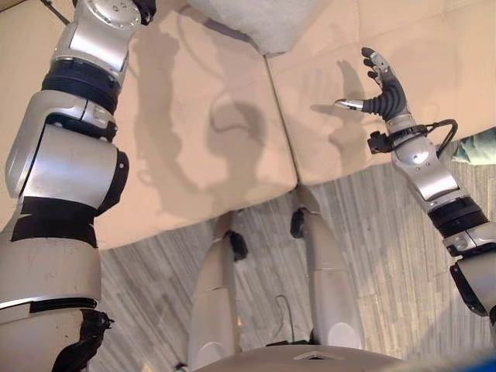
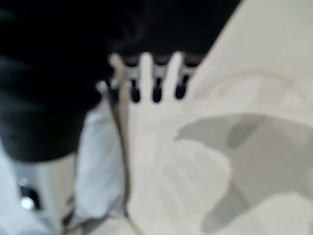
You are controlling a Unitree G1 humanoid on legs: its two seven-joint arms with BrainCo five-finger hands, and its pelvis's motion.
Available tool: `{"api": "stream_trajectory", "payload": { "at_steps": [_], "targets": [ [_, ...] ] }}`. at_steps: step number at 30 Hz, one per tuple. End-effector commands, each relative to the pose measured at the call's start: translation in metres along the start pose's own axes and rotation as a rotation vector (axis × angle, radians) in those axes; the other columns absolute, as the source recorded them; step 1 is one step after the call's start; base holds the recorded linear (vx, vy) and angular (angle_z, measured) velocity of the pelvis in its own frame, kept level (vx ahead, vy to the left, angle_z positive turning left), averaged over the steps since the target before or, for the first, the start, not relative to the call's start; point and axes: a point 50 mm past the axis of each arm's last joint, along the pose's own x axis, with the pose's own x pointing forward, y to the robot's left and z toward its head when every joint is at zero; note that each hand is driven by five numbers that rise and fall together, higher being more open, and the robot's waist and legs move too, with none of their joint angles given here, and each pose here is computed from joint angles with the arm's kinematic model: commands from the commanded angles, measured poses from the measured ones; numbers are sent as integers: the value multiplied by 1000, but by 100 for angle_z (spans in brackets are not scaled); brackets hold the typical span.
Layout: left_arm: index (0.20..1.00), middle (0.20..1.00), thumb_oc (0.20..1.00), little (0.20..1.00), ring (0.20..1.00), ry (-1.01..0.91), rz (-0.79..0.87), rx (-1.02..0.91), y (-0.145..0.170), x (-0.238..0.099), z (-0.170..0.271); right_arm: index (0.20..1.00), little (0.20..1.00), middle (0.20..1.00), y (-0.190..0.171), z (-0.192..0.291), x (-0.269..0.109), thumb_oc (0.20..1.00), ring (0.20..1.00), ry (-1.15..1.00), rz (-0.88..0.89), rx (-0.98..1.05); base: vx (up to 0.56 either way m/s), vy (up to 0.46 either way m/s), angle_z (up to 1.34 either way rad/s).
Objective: Pick up all the scattered cushions and arrange them neatly on the sofa.
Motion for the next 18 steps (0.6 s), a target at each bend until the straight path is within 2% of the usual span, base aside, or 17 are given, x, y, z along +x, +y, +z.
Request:
{"api": "stream_trajectory", "payload": {
  "at_steps": [1, 6, 8, 14, 15, 16, 17, 18],
  "targets": [
    [200, 200, 200, 200, 200, 198, -92, -72, -38, -31, -60, 1000, 1000, 1000, 7, -21, -14, 1000, 1000, 57, -48, 43, 0, 0, 0],
    [200, 200, 200, 200, 200, 306, -130, -158, -59, -57, -91, 1000, 1000, 1000, 8, -22, -14, 1000, 1000, 62, -69, 54, 0, 0, 0],
    [200, 200, 200, 200, 200, 372, -167, -173, -75, -77, -110, 1000, 1000, 1000, 6, -21, -13, 1000, 1000, 58, -93, 59, -10, -22, 4],
    [200, 200, 200, 200, 200, 480, -239, -227, -107, -115, -132, 1000, 1000, 1000, 8, -20, -13, 1000, 1000, 56, -112, 78, 0, -6, 0],
    [536, 536, 536, 536, 536, 497, -258, -240, -115, -122, -134, 1000, 1000, 1000, 9, -18, -12, 1000, 1000, 51, -111, 77, 0, 0, 0],
    [592, 592, 592, 592, 592, 497, -258, -240, -115, -122, -134, 1000, 1000, 1000, 9, -18, -12, 1000, 1000, 51, -111, 77, -1, -31, -1],
    [944, 944, 944, 944, 944, 501, -263, -254, -118, -123, -133, 1000, 1000, 1000, 10, -18, -11, 1000, 1000, 50, -110, 78, 0, 0, 0],
    [1000, 1000, 1000, 1000, 1000, 498, -270, -265, -121, -124, -131, 1000, 1000, 1000, 9, -17, -10, 1000, 1000, 49, -112, 78, -7, -36, -1]
  ]
}}
